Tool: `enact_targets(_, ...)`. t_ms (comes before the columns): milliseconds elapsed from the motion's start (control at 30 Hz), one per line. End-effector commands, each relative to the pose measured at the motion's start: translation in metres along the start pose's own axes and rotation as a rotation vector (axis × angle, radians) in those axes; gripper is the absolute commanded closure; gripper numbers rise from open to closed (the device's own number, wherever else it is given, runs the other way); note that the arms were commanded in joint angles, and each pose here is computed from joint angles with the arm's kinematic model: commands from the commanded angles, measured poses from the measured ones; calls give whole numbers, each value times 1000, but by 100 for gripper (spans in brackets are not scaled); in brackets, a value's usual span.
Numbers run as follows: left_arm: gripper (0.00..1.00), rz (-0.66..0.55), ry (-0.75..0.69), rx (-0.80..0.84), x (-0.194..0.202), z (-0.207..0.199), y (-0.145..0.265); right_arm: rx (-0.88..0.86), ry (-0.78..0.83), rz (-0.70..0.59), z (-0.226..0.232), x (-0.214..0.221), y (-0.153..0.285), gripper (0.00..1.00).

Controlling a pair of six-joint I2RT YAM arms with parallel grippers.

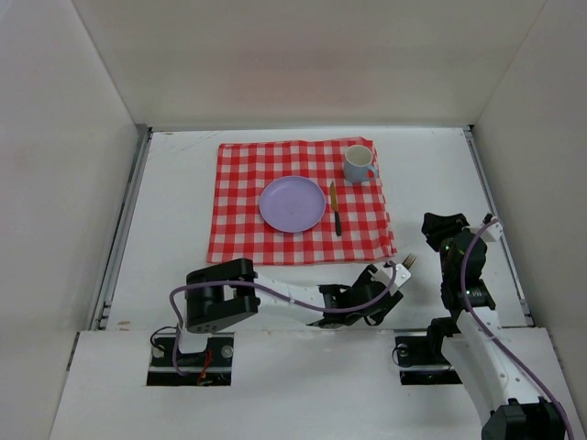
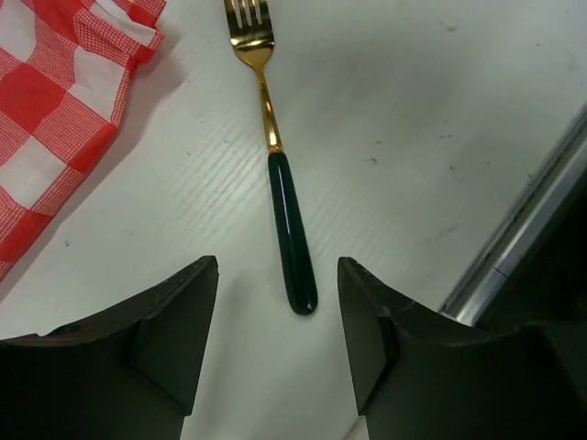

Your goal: Set the dinner table for one person

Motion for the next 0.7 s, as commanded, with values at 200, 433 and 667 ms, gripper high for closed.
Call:
enact_targets(200,49,-10,6,-5,-7,2,-28,-27,-14,-28,5,-6,0,55)
enact_targets(433,66,14,14,4,1,0,-39,-36,-21,-24,7,-5,0,55)
enact_targets(667,96,-10,-8,37,-8,-3,-3,-40,-23,-28,8,-6,1,55)
Point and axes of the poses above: each gripper's point midway between its finger pads, its own y axis back along the fingers, its own z axis along the line the jaws close on, x = y × z, the point moved 5 cm from there along y, back along the fingers, and after that the axes turned 12 degrees about -y, right-handed, at the moved point
